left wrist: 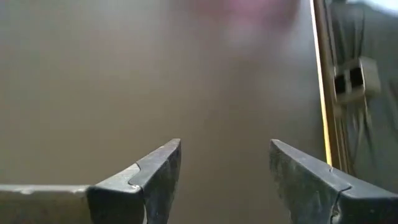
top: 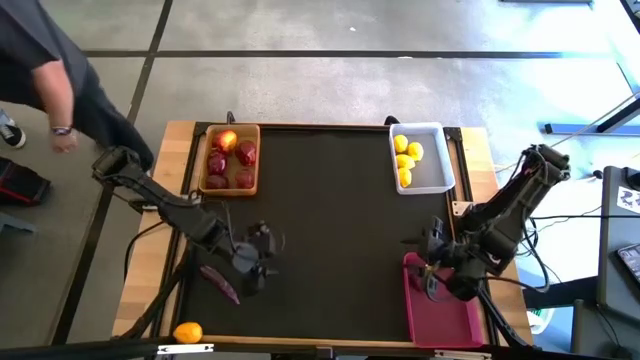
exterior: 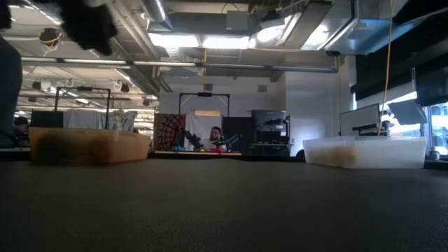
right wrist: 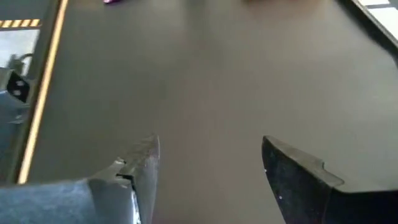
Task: Sort produce into baskets
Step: Put the eggplant into the red bin
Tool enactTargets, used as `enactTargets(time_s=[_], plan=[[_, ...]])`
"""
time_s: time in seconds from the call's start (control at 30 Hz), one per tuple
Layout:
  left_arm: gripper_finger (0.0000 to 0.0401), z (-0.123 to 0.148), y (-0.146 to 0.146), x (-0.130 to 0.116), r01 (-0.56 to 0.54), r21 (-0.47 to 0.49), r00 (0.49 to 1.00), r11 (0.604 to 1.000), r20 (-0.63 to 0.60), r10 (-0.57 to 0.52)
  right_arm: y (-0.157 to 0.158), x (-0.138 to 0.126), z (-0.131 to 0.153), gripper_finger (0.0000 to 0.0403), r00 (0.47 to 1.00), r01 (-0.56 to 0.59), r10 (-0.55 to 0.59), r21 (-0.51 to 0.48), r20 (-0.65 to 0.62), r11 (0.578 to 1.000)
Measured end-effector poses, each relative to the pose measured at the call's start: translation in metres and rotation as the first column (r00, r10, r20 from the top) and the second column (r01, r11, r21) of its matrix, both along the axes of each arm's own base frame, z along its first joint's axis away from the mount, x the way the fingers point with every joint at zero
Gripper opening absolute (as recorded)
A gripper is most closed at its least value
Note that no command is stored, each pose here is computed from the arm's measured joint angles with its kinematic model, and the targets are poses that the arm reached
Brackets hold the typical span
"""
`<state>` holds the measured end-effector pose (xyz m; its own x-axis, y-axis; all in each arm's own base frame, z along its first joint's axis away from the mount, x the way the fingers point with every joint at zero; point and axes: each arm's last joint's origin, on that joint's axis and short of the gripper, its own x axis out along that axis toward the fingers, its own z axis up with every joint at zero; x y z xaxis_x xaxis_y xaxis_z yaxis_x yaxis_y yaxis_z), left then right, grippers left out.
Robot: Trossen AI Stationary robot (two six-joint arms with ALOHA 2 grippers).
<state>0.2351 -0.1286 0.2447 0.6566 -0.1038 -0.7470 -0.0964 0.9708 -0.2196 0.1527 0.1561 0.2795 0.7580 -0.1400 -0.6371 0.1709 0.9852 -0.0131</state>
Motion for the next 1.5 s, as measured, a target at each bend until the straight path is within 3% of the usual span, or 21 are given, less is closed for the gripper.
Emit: enactTargets(time_s=[0.27,0.53,0.73,0.93,1.23,1.5], plan=[[0.0235,-0.009,-0.025,-0.032,0.064,0.024,0.985,0.998,-0.163,-0.059,-0.012,0.011,0.0,0.0241,1.0,0.018,-0.019,-0.063,-0.016,0.998],[0.0235,-0.017,-0.041,-0.065,0.003,-0.039,0.935,0.999,-0.355,-0.016,-0.02,0.019,-0.001,0.0241,0.997,0.015,-0.018,-0.037,-0.07,0.999],[0.0235,-0.032,-0.046,-0.084,0.016,-0.015,0.904,1.0,-0.426,-0.021,-0.021,0.02,-0.001,0.0241,0.997,0.005,-0.01,-0.055,-0.073,0.998],[0.0235,-0.048,-0.047,-0.09,0.041,0.029,0.884,0.999,-0.468,-0.022,-0.021,0.02,-0.001,0.0241,0.997,0.004,-0.009,-0.058,-0.074,0.998],[0.0235,-0.066,-0.048,-0.094,0.073,-0.001,0.808,0.997,-0.586,-0.06,-0.021,0.02,-0.002,0.0241,0.997,0.004,-0.009,-0.06,-0.076,0.998],[0.0235,-0.082,-0.051,-0.093,0.21,0.06,0.752,0.976,-0.648,-0.122,-0.022,0.02,-0.002,0.0241,0.997,0.005,-0.009,-0.064,-0.076,0.998]])
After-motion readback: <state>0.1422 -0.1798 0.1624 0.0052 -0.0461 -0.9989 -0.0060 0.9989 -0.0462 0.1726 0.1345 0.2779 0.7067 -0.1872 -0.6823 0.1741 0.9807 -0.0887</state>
